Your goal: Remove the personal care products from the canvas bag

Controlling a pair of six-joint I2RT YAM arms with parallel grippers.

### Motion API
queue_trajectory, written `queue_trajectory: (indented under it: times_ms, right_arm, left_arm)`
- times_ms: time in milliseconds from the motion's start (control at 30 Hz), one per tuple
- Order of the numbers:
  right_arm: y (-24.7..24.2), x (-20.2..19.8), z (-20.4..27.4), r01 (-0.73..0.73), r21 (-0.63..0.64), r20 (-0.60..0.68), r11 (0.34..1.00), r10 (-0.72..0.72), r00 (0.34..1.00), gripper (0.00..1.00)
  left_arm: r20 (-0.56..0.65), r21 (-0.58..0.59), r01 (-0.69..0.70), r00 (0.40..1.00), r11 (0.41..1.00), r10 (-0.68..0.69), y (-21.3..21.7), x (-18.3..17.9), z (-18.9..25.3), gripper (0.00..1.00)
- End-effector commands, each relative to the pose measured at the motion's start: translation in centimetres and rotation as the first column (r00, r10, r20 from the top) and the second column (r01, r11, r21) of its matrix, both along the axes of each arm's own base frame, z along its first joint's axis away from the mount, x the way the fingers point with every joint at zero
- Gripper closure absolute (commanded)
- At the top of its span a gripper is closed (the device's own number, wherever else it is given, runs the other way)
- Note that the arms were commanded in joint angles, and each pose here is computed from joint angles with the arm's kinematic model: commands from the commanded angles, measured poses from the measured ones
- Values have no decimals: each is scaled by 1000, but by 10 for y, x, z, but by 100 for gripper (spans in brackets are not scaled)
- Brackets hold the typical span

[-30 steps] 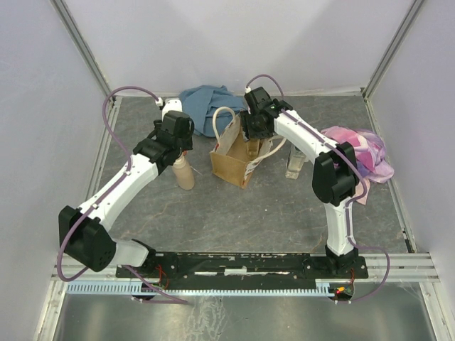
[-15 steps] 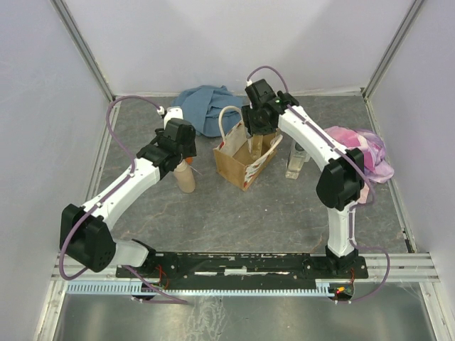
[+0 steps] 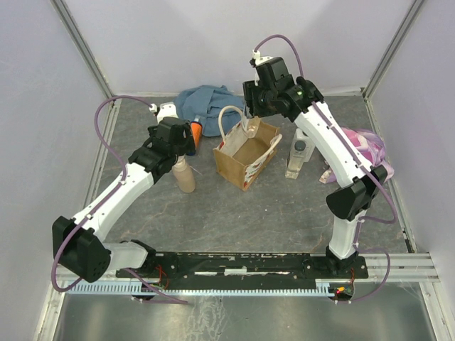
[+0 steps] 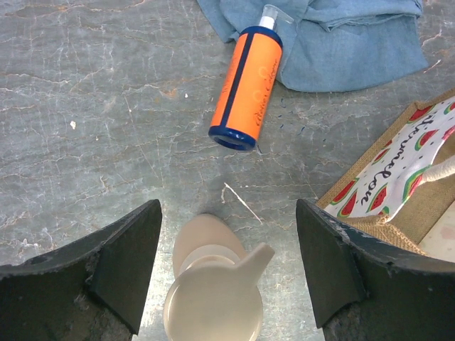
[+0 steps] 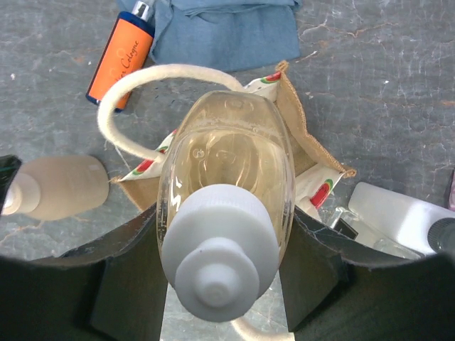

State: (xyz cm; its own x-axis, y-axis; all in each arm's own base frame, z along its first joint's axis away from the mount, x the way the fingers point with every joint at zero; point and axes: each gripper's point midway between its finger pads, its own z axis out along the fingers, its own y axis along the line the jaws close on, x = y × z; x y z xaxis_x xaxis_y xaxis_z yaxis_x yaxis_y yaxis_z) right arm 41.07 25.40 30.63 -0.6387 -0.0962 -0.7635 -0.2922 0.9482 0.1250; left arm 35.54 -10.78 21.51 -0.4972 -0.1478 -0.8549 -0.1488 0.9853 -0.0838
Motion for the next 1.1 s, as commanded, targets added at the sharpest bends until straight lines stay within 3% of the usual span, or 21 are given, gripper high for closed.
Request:
queue_trajectory:
  times_ms: [0,267,500,633,767,1067]
  right_arm:
    - [-4,0,100,-5,104,246,995,-20,969,48]
    - [-29,28,118,66,108,305,992,-96,948,43]
    - [-80,73,121,165,191,300,968,-218,929,42]
    - [-102,98,96,206,173,264,963,-247,932,42]
    - [-117,123,55,236,119,213,965,-257,943,43]
    - [-138,164,-49,297,74,108,952,-304,946,46]
  left_arm:
    - [102,-85,-21,994,996,29,-3,6,38,17]
    - [92,-16,-35,995,999,36,-1,20,29,11]
    - [10,49,-60,998,997,60,12,76,13,7]
    - [-83,11,-72,994,997,73,8,98,-8,13]
    - [-69,-40,-41,997,998,38,-3,105,-12,13]
    - [-93,2,-38,995,999,38,-3,121,-29,14]
